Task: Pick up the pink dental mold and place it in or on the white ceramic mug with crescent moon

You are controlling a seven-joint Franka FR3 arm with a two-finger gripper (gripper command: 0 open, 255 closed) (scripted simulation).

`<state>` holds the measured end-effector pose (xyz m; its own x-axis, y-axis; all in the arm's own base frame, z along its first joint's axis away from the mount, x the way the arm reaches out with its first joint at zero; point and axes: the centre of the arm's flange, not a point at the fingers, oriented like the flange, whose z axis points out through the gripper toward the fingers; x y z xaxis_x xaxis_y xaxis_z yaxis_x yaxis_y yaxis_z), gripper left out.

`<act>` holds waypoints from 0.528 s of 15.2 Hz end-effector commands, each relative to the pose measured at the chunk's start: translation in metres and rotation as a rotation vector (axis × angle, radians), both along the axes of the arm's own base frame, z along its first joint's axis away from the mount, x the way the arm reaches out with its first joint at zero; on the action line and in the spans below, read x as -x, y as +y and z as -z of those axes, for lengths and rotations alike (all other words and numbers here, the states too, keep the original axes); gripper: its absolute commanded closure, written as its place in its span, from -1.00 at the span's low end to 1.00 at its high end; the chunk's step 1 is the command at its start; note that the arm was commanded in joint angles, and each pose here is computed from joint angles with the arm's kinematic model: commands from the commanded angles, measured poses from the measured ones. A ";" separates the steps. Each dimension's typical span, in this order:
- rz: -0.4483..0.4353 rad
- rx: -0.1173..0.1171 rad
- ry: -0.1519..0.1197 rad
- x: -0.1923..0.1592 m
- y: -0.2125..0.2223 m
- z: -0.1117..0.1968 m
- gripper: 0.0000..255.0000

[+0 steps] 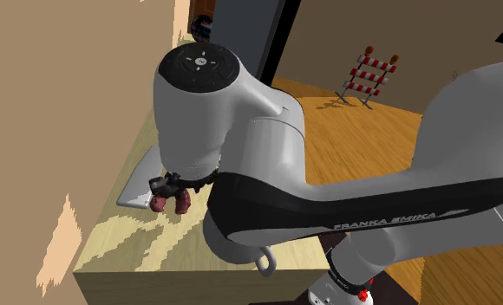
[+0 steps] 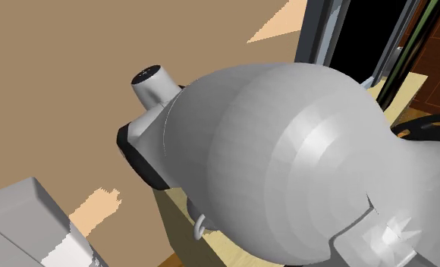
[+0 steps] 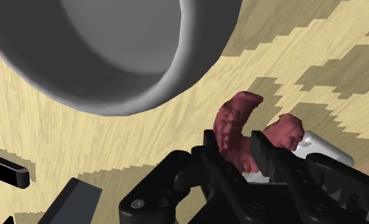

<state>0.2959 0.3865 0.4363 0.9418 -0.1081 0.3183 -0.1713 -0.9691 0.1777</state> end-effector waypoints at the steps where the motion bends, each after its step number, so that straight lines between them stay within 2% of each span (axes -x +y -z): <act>1: -0.070 -0.185 0.007 -0.006 -0.042 -0.005 -1.00; 3: -0.209 -0.554 0.020 -0.026 -0.123 0.008 -1.00; 4: -0.229 -0.607 0.022 -0.030 -0.134 0.012 -1.00; 8: -0.229 -0.607 0.022 -0.036 -0.125 0.031 -1.00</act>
